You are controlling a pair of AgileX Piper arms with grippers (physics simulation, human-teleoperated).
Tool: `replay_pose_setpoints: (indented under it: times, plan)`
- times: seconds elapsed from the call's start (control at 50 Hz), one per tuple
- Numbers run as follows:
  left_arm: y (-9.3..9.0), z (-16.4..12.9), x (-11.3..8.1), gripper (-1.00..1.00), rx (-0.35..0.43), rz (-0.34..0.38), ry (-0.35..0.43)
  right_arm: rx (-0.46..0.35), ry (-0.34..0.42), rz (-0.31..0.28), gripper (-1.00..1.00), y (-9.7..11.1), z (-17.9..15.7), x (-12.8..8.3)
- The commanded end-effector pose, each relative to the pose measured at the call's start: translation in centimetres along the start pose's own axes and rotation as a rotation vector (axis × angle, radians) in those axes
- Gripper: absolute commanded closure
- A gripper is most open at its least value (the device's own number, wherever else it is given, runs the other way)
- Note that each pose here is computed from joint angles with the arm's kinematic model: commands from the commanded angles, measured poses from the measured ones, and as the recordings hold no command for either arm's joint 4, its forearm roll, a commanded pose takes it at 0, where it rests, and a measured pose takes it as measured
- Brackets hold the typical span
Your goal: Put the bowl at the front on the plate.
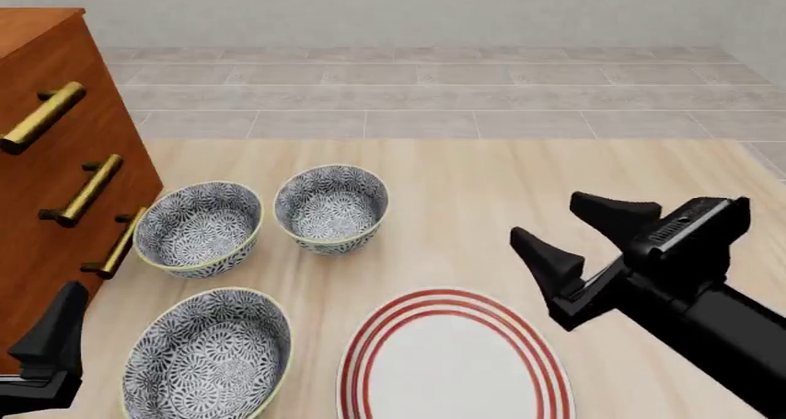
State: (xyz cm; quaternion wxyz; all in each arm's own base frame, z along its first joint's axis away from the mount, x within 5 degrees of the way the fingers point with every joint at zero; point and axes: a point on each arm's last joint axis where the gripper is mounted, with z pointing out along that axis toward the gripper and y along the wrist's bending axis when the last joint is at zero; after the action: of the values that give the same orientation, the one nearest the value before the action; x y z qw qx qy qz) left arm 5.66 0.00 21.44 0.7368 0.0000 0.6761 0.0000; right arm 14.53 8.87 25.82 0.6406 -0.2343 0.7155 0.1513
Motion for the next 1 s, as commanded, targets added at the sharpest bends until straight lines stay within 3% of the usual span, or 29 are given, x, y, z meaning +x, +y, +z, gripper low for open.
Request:
replay_pose_setpoints:
  times: [0.02, 0.28, 0.58, 0.76, 1.0]
  plan:
    - [0.0, 0.0, 0.0, -1.0, 0.0, 0.0, 0.0, -0.108, 0.073, -0.027, -1.0, 2.0, 3.1, -1.1]
    - [0.0, 0.0, 0.0, -1.0, 0.0, 0.0, 0.0, -0.199, 0.138, -0.053, -1.0, 4.1, 5.0, -2.0]
    - [0.0, 0.0, 0.0, -1.0, 0.0, 0.0, 0.0, -0.305, 0.214, -0.038, -1.0, 7.4, 7.3, -2.4]
    - [0.0, 0.0, 0.0, -1.0, 0.0, 0.0, 0.0, -0.339, 0.246, -0.007, -1.0, 8.8, 8.4, -3.1]
    - [0.0, 0.0, 0.0, -1.0, 0.0, 0.0, 0.0, -0.382, 0.309, -0.021, -1.0, 10.7, 9.7, -3.3]
